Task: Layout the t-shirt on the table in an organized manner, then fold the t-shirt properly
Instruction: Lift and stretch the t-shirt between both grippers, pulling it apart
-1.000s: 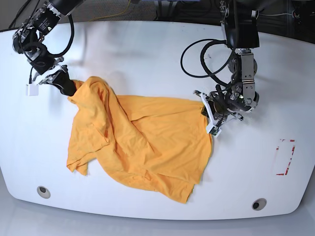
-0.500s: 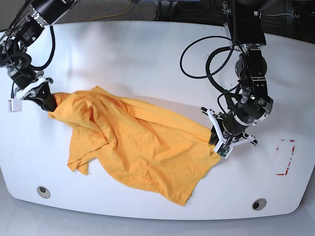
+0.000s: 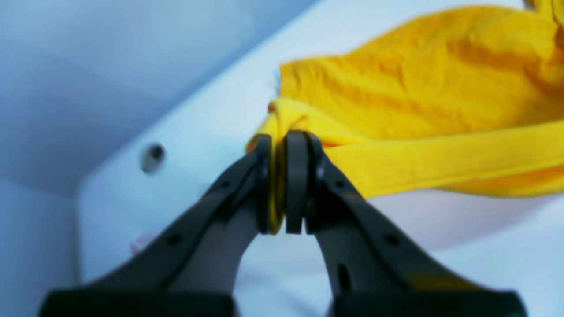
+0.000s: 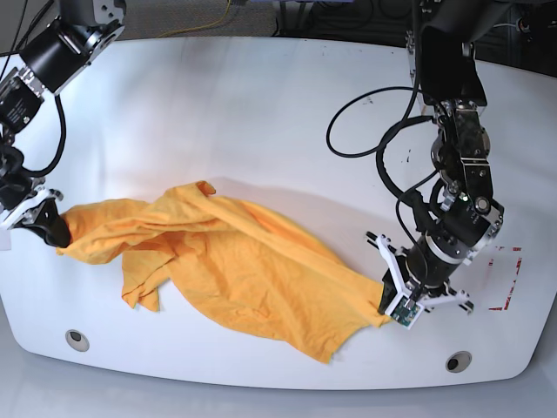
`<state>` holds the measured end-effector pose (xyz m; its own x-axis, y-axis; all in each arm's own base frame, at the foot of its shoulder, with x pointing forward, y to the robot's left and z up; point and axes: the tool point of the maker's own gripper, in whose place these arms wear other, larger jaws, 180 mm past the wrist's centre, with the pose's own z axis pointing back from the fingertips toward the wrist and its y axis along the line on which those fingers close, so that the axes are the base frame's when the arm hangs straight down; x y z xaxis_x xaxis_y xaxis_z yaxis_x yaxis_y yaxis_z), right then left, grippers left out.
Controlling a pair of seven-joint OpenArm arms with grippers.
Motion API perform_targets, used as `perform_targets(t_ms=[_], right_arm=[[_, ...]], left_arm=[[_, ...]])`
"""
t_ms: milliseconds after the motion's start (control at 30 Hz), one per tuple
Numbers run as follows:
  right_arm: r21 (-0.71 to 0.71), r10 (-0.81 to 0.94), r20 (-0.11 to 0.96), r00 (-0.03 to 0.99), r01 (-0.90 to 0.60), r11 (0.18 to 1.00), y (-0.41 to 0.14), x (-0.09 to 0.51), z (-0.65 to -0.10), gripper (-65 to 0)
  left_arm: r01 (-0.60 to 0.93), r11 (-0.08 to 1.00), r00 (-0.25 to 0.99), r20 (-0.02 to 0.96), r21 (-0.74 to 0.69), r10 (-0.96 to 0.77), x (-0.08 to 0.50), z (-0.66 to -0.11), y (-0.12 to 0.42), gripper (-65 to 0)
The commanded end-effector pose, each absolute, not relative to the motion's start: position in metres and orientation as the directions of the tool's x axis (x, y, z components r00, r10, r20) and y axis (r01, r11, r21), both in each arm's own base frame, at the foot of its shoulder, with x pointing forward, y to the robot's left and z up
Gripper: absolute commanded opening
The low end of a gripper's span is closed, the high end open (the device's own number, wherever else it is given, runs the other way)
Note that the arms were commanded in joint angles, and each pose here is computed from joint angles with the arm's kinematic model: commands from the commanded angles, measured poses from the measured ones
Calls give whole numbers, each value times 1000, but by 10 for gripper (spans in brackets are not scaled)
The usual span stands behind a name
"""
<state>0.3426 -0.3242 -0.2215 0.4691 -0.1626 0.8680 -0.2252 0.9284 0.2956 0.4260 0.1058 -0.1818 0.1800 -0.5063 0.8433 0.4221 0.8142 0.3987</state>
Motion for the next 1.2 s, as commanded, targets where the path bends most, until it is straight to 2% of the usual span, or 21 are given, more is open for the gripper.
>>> perform_targets(t_ms=[0,367,633,933,1167], right_arm=[[260,-147,911,385,-260,930,-336,363,-181,-650],[274,-168,932,322,-320,907,-342,419,-128,-650],[200,-108,954,279,-327,924,-341,447,-83,-650],[193,-95,952,292,-330,924,-340,447,-85,-650],[214,-97,932,349,-315,925,-341,439,-113,-650]], left_arm=[[365,818,78,861,445,-503,438,-136,111,-619],[250,821,-37,852,514,-522,460,-44,120,-619],[188,824,-130,845,535,-519,465,13,120,-616],[166,826,-60,841,539,-538,467,15,132,-616],[159,846,54,851,509,-523,465,-20,158,-616]])
